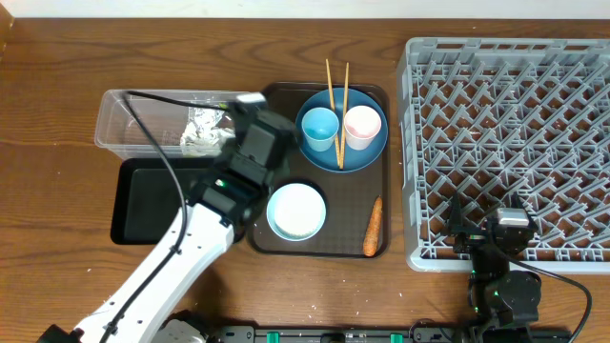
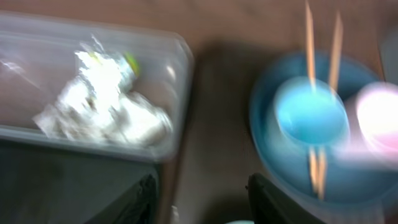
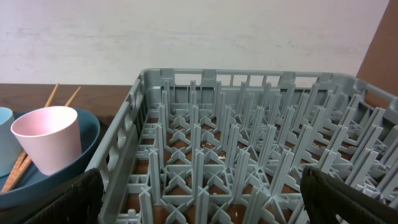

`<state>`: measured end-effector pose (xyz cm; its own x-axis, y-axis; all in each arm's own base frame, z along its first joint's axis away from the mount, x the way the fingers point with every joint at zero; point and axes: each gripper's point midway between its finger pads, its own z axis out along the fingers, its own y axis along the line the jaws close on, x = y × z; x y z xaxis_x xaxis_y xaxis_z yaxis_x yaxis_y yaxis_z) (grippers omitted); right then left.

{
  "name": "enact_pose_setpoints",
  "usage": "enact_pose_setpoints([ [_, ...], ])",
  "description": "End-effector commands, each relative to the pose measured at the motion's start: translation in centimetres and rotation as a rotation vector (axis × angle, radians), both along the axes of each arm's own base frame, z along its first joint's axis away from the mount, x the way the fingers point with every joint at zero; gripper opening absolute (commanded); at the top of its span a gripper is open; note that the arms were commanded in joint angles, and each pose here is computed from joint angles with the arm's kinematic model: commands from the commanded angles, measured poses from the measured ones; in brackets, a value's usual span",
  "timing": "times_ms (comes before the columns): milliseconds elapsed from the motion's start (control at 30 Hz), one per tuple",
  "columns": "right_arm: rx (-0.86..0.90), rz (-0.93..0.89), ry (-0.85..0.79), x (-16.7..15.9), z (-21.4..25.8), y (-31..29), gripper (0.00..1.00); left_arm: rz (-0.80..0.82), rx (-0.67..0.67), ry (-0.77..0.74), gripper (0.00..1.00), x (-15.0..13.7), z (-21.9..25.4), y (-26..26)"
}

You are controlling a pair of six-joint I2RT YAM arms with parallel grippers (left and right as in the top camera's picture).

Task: Sort waste into correct bins and load items into the dishwasher rack
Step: 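Move the left gripper over the light-blue rice plate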

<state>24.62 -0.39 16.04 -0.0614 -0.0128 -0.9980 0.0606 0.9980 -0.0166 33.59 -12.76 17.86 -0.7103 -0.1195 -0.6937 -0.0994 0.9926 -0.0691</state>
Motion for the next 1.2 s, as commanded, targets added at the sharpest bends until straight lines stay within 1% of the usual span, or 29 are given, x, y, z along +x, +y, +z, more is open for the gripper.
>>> enact_pose_setpoints([
  [0, 0.006, -0.014, 0.003, 0.0, -0.1, -0.3, 0.99, -0.196, -0.09, 0.155, 0.5, -3.7, -1.7, -4.0],
  [100, 0.006, -0.014, 0.003, 0.0, -0.1, -0.3, 0.99, -0.33, -0.168, 0.318, 0.51, -7.7, -3.1, -6.5],
  [133, 0.006, -0.014, 0.003, 0.0, -0.1, -0.3, 0.99, -0.357, -0.184, 0.354, 0.57, -8.6, -3.4, -7.0],
  [167, 0.006, -0.014, 0.003, 0.0, -0.1, -0.3, 0.99, -0.379, -0.189, 0.391, 0.66, -9.6, -3.6, -7.3],
  [200, 0.006, -0.014, 0.003, 0.0, -0.1, -0.3, 0.99, -0.38, -0.183, 0.4, 0.75, -9.8, -3.7, -7.3],
  [233, 0.006, -0.014, 0.003, 0.0, -0.1, -0.3, 0.99, -0.382, -0.177, 0.41, 0.81, -10.1, -3.9, -7.2],
  [300, 0.006, -0.014, 0.003, 0.0, -0.1, -0.3, 0.99, -0.382, -0.176, 0.413, 0.84, -10.2, -3.9, -7.2],
  [533, 0.006, -0.014, 0.003, 0.0, -0.1, -0.3, 0.99, -0.382, -0.176, 0.414, 0.91, -10.2, -3.9, -7.2],
  [667, 0.006, -0.014, 0.003, 0.0, -0.1, -0.3, 0.99, -0.382, -0.176, 0.414, 0.93, -10.2, -3.9, -7.2],
  [1167, 0.006, -0.014, 0.003, 0.0, -0.1, -0.3, 0.99, -0.382, -0.176, 0.414, 0.96, -10.2, -3.9, -7.2],
])
